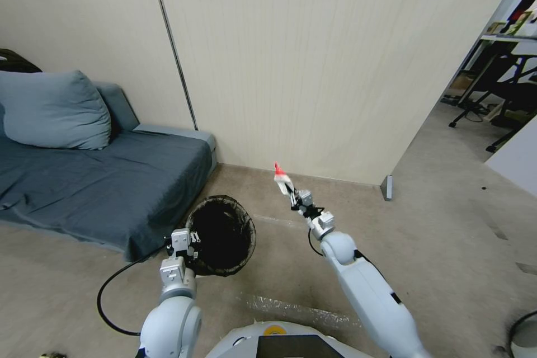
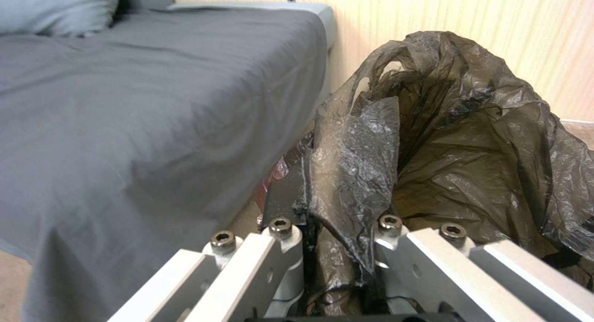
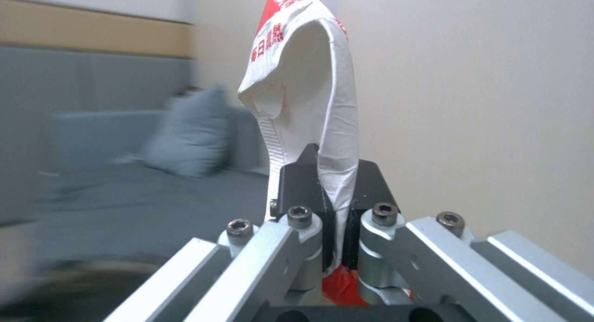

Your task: Pick up the trash bin, then pick up the garbage from the floor and place it into the trash bin.

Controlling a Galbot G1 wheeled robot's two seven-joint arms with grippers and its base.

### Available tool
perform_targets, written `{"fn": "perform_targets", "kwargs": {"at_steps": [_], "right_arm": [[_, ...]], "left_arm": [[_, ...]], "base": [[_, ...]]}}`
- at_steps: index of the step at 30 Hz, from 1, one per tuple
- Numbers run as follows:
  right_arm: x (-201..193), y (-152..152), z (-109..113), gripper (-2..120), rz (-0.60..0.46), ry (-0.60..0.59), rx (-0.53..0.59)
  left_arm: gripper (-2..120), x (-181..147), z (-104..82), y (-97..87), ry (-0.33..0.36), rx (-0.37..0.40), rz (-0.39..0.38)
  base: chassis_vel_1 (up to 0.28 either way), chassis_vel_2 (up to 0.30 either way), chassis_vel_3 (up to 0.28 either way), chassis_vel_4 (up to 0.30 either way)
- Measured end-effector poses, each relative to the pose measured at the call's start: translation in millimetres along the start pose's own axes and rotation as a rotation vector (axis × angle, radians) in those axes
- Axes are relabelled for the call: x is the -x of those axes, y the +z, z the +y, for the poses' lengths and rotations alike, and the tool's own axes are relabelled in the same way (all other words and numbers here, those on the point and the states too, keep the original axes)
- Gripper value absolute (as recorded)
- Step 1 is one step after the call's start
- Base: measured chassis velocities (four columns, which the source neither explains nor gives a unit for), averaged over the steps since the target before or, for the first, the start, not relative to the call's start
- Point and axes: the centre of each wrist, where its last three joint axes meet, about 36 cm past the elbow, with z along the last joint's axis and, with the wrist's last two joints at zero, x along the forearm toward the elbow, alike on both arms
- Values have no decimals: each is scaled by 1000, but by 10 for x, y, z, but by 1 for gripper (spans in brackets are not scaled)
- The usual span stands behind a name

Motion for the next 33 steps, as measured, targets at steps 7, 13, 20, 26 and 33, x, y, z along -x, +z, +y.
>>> {"fn": "perform_targets", "kwargs": {"at_steps": [7,13,20,26,33], "right_arm": [[-256,117,557,0,107,-157,54],[-246,441,644,0,173,-196,32],[-125,709,727,0,200,-195,37],[-102,876,640,0,215,-183,14],[-9,993,606,0,220,-168,16]], "left_arm": [[7,4,-27,2,3,-4,3],[7,0,-65,1,9,-3,1],[7,-7,-120,19,19,-4,5],[7,-23,-138,10,25,-4,2],[7,-48,-163,13,32,-2,1]], "base": [[0,0,0,0],[0,0,0,0],[0,0,0,0],[0,0,0,0],[0,0,0,0]]}}
